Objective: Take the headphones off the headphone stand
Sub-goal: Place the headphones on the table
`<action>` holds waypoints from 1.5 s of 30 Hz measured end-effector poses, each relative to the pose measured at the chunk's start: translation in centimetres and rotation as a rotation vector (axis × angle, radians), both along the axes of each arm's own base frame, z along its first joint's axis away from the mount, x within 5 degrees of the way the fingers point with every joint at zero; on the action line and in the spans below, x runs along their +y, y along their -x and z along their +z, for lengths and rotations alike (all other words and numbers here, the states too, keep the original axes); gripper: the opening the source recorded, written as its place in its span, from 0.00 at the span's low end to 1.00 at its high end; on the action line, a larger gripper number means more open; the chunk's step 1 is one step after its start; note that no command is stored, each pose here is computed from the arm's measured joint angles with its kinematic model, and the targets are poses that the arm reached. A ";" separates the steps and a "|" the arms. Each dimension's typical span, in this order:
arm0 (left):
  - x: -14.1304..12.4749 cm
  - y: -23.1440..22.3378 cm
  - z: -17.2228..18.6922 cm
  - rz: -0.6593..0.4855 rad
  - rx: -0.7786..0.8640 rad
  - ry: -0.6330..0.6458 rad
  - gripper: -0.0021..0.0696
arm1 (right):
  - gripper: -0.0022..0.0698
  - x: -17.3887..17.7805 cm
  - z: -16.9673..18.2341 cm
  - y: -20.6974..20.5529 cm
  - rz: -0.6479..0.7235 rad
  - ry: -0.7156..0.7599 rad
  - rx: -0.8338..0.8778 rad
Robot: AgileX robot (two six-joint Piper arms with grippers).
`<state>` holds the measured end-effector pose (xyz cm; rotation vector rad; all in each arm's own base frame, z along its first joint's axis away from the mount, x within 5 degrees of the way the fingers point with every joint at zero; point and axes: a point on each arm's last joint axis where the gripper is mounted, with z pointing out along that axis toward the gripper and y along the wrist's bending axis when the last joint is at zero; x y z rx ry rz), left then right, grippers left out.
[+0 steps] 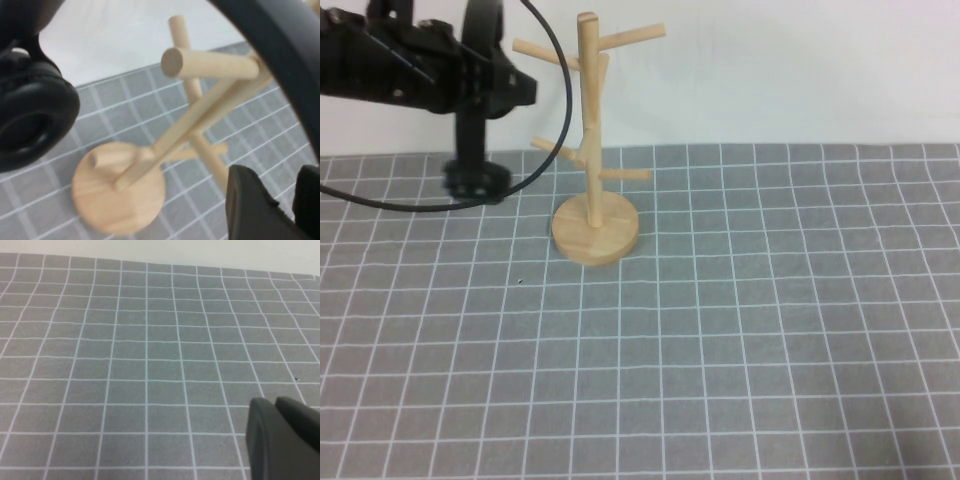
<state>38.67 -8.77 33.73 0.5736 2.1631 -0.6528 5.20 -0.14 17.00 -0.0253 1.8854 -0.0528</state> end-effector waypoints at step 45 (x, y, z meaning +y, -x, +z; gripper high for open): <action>-11.6 9.5 -15.9 -0.139 0.480 -0.575 0.26 | 0.02 0.0 0.0 0.0 0.000 0.000 0.000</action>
